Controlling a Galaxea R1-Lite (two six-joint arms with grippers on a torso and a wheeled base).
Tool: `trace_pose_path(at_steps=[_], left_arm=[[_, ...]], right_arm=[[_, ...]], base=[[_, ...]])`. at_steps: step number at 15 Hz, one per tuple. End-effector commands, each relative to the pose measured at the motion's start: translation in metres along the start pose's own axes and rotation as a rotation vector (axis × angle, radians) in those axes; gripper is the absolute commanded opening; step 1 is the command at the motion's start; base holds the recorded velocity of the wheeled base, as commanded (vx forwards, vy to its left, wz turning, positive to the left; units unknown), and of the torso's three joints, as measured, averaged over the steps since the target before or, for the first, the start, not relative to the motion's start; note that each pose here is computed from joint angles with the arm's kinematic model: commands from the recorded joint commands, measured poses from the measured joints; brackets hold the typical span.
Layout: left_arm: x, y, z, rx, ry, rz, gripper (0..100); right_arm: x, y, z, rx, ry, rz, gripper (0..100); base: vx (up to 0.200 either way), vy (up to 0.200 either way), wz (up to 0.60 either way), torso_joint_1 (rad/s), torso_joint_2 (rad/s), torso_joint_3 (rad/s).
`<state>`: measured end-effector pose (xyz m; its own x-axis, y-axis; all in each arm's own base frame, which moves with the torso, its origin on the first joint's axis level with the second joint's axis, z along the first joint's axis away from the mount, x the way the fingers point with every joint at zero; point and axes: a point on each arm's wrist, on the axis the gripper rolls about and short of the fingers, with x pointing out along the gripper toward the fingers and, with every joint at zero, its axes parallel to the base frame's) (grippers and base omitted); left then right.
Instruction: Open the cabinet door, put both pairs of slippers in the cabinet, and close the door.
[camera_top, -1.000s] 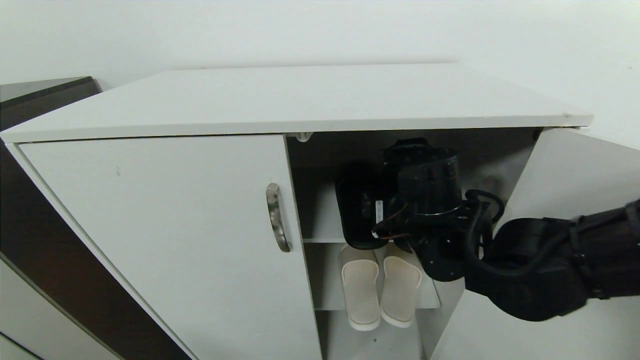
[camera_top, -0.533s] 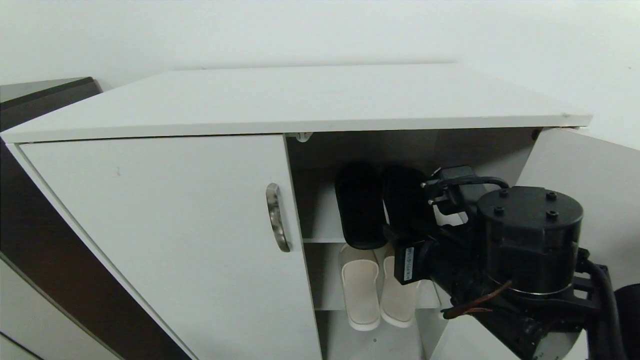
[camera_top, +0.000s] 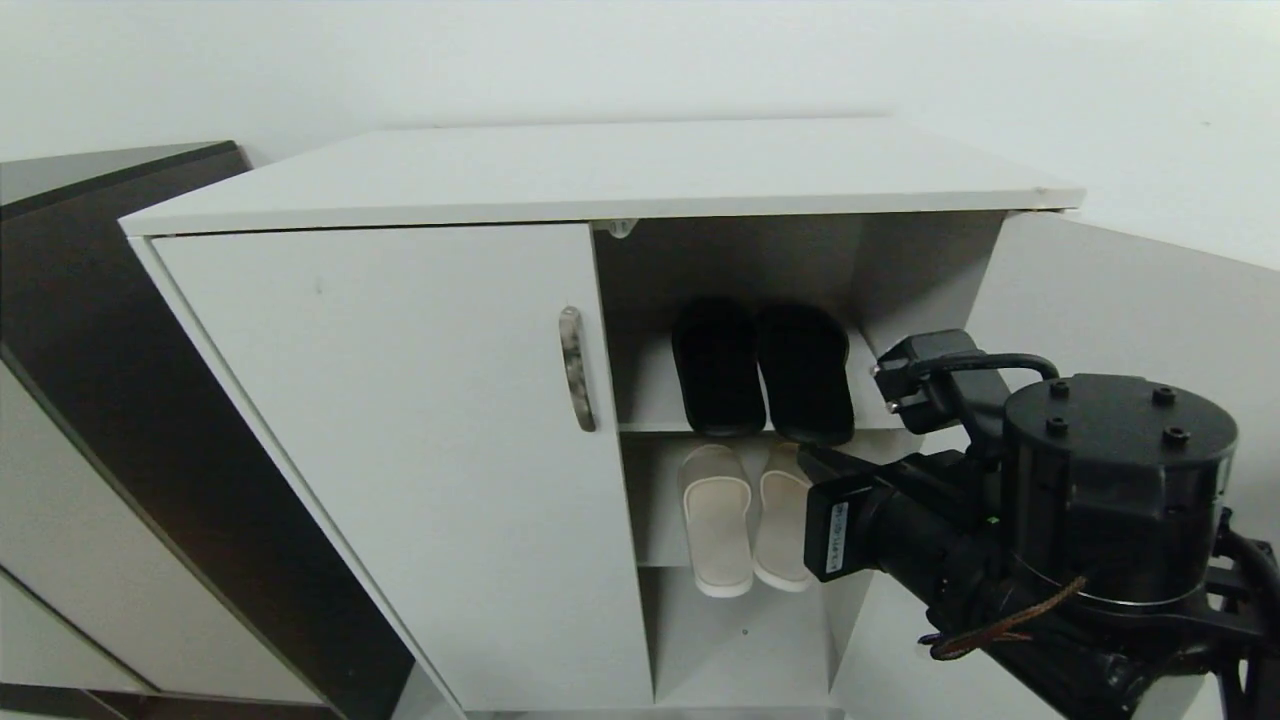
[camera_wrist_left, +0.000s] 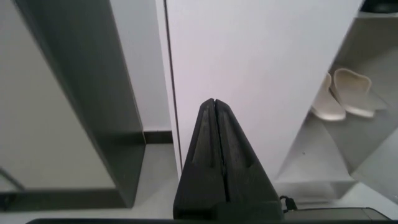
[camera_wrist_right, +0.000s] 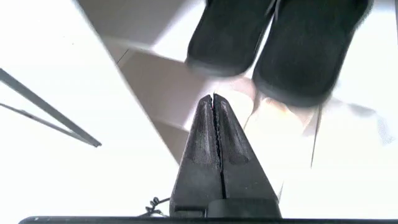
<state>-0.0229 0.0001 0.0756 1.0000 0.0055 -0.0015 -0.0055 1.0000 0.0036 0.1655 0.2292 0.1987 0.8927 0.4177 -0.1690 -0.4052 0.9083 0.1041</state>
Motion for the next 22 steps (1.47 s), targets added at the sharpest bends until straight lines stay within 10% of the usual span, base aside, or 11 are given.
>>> trace_pose_path(at_steps=[1,13,22], left_arm=[[0.0,0.0,0.0,-0.001,0.002,0.001,0],[0.0,0.0,0.0,-0.002,0.002,0.002,0],[0.0,0.0,0.0,-0.004,0.002,0.004,0]], right_arm=[[-0.001,0.0,-0.001,-0.002,0.002,0.001,0],[-0.003,0.002,-0.008,-0.009,0.012,0.016,0],[-0.004,-0.002,-0.023,-0.08,0.016,0.014,0]], base=[[-0.2,0.0,0.0,-0.002,0.0,0.002],[-0.2,0.0,0.0,0.003,0.0,0.003],[0.0,0.0,0.0,0.0,0.0,0.0]])
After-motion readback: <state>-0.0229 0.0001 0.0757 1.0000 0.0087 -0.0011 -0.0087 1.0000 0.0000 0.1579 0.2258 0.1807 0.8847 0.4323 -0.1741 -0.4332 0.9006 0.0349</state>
